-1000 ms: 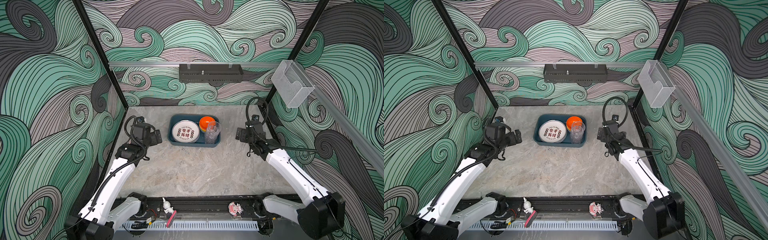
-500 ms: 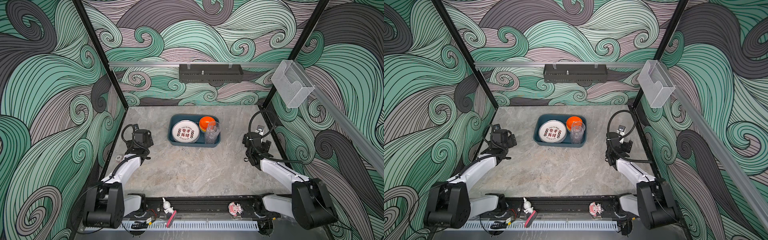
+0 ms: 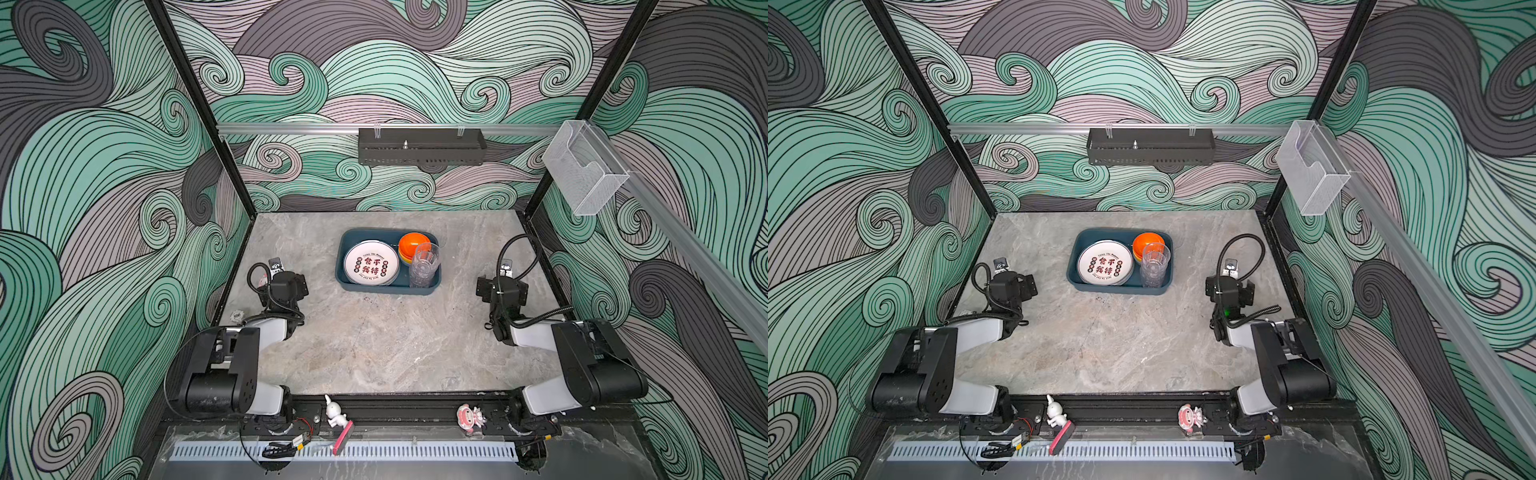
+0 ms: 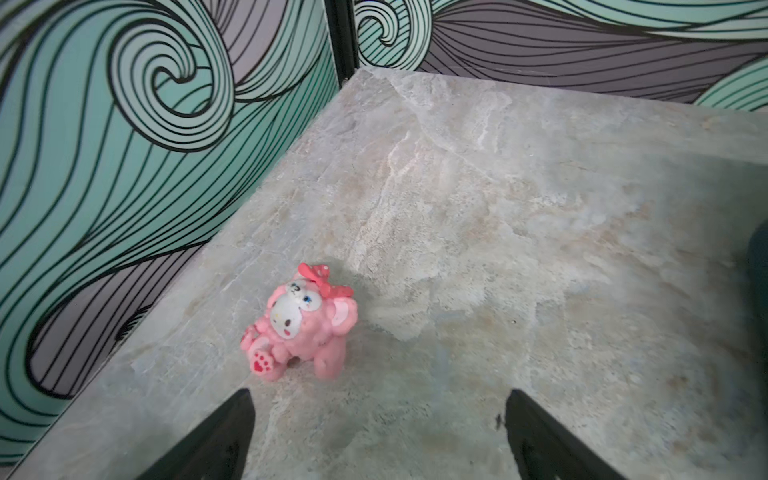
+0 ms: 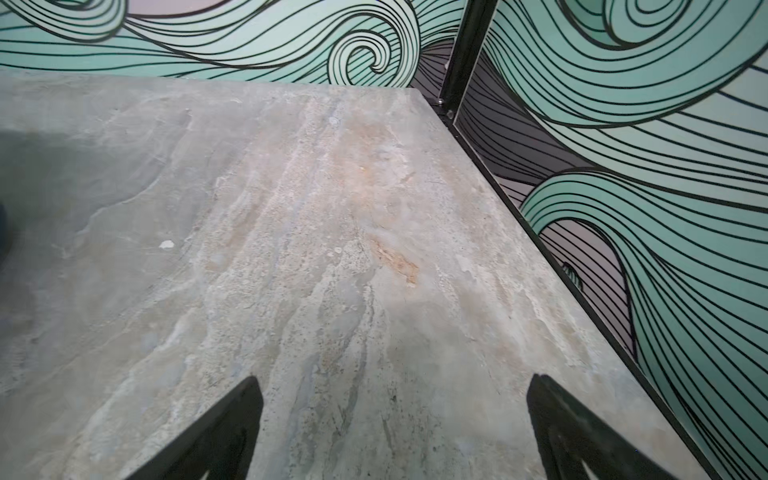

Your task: Place the mixed dishes into the plastic bin

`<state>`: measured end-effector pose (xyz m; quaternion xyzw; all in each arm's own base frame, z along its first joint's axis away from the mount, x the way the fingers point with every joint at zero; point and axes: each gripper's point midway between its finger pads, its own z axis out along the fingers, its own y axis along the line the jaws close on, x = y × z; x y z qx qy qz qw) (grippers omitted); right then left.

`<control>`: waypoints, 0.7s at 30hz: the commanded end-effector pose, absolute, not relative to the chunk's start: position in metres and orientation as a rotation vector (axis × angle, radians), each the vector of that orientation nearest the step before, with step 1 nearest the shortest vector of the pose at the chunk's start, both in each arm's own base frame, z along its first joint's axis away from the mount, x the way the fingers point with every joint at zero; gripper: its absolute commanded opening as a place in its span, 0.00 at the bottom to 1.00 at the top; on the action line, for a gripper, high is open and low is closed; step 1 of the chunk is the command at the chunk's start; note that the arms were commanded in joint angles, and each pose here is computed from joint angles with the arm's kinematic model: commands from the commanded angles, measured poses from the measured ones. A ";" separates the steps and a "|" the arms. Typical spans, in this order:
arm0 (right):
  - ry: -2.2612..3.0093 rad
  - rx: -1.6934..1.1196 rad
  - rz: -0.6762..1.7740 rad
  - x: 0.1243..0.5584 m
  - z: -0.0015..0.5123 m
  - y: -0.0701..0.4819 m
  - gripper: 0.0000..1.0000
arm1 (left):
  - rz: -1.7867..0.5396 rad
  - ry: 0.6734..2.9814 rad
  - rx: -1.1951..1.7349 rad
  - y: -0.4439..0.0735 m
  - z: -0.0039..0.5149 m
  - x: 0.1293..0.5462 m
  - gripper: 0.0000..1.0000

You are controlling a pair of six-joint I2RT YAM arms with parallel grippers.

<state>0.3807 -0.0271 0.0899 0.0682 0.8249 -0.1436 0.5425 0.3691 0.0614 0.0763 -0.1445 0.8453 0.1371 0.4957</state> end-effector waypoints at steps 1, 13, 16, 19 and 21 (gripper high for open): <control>1.878 0.111 -0.143 0.394 0.094 -0.019 1.00 | 0.252 1.951 -0.209 0.046 0.088 0.396 0.99; 1.927 0.046 -0.129 0.397 0.093 -0.008 1.00 | 0.219 2.008 -0.229 0.047 0.085 0.395 0.99; 1.944 0.047 -0.122 0.398 0.090 -0.008 1.00 | 0.216 2.013 -0.230 0.047 0.085 0.395 0.99; 1.942 0.048 -0.119 0.398 0.091 -0.008 1.00 | 0.215 2.012 -0.231 0.046 0.085 0.395 0.99; 1.935 0.045 -0.121 0.396 0.092 -0.008 1.00 | 0.216 2.009 -0.231 0.046 0.086 0.394 0.99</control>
